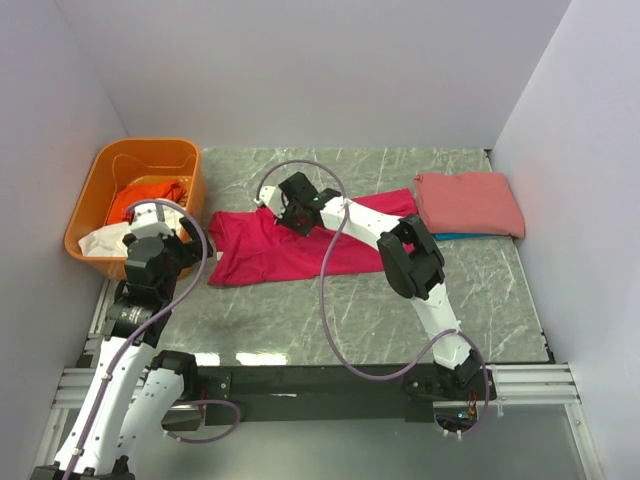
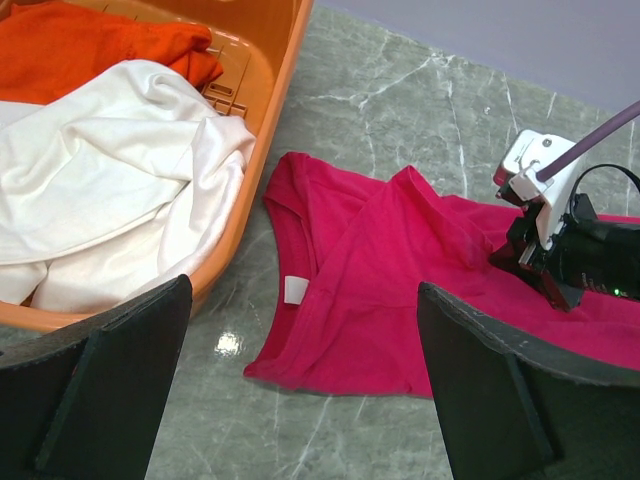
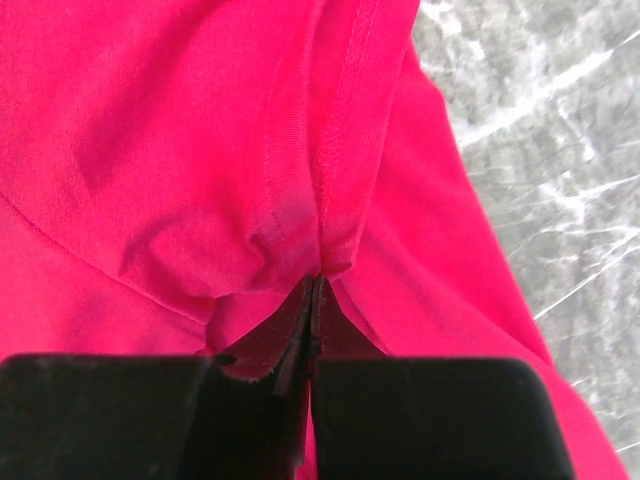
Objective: Fold and stack the t-shirts
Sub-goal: Fold the tshirt
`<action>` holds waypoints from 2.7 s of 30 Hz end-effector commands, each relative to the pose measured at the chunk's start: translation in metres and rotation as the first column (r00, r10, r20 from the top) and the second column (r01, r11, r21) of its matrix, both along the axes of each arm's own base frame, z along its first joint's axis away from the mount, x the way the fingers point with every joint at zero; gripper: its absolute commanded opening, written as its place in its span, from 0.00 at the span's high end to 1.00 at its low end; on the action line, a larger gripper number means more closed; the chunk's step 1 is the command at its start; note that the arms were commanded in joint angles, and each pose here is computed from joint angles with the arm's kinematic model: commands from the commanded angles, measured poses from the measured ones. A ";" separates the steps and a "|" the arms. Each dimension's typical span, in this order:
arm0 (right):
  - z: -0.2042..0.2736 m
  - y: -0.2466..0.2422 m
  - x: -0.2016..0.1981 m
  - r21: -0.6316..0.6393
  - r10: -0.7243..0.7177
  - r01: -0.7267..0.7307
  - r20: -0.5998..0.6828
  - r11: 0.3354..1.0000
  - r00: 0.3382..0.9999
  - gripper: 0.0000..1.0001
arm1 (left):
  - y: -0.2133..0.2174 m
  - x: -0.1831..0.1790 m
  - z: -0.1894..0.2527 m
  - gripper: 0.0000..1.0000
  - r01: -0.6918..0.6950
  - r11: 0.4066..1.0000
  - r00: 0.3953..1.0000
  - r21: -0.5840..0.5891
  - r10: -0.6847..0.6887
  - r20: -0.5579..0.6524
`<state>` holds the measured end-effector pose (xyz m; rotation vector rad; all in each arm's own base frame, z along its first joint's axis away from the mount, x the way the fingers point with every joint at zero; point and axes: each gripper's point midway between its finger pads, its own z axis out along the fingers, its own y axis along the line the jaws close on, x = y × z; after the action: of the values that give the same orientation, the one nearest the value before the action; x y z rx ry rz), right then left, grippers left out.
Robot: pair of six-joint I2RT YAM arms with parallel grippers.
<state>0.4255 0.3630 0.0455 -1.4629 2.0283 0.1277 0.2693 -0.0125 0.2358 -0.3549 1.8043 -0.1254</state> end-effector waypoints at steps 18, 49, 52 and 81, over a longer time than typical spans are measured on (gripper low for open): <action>0.096 -0.101 -0.054 0.185 0.086 -0.049 -0.195 0.981 0.977 0.72 | -0.059 0.000 -0.040 0.14 0.096 0.920 0.977 -0.380 -0.160 -0.142; 0.013 -0.282 -0.142 -0.007 0.284 -0.284 0.077 0.959 0.956 0.41 | -0.027 -0.001 -0.203 0.38 -0.571 0.736 0.757 -0.362 0.302 -0.580; 0.012 -0.284 -0.140 -0.015 0.286 -0.286 0.073 0.958 0.955 0.41 | -0.022 0.002 -0.208 0.42 -0.583 0.734 0.755 -0.348 0.331 -0.566; -0.034 -0.325 -0.094 -0.201 0.303 -0.301 -0.021 0.932 0.953 0.78 | -0.003 0.002 -0.196 0.56 -0.604 0.759 0.752 -0.243 0.441 -0.491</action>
<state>0.3248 0.0445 0.0154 -1.8870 1.8116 0.0608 0.2662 -0.0319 0.0248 -1.2644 2.1045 -0.0576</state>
